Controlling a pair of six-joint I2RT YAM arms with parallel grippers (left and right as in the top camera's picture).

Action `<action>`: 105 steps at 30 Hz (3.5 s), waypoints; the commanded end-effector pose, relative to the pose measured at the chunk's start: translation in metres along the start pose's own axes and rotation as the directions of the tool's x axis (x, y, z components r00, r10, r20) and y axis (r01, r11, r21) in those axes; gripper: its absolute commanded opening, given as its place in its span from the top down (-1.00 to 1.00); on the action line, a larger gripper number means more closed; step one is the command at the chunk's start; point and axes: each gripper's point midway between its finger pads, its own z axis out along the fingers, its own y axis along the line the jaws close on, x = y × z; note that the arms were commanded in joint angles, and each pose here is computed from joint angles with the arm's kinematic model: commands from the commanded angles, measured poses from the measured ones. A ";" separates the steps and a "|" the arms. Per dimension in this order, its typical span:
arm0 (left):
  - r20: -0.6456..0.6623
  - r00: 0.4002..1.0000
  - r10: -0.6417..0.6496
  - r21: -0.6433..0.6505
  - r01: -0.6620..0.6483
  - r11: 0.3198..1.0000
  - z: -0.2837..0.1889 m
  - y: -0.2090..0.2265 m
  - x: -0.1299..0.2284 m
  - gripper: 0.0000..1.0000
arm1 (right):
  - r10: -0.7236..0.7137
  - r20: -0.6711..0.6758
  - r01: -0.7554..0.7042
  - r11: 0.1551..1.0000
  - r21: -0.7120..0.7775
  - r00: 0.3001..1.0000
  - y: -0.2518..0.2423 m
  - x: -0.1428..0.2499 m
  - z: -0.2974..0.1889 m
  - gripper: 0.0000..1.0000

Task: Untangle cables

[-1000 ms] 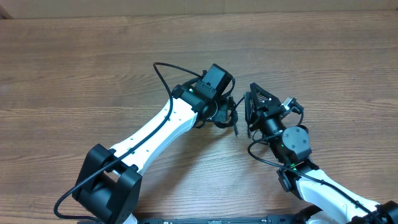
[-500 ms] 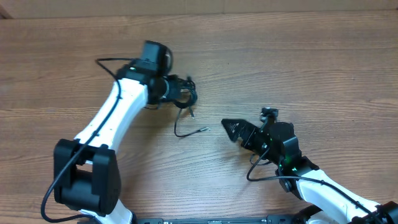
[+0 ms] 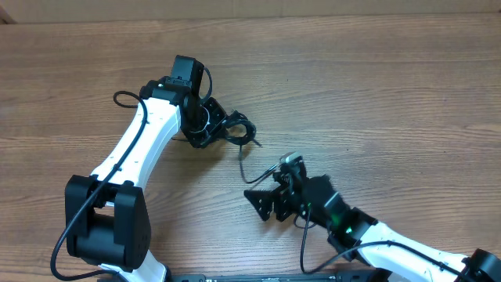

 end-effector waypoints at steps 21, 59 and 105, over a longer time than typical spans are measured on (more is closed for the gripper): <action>-0.182 0.942 -0.283 -0.068 0.275 0.959 0.008 -0.003 0.054 0.91 | -0.204 0.040 0.199 0.975 0.104 0.978 0.004 -0.008 0.001 0.47; -0.064 0.729 0.681 -0.136 -0.683 0.718 0.032 -0.011 0.059 0.91 | 0.571 0.193 -0.518 0.814 -0.263 0.798 0.013 -0.134 -0.045 0.93; -0.201 0.971 -0.132 0.043 0.143 0.989 0.017 -0.036 0.068 0.90 | 0.361 0.088 -0.371 0.912 0.176 0.928 -0.058 -0.052 -0.009 -1.00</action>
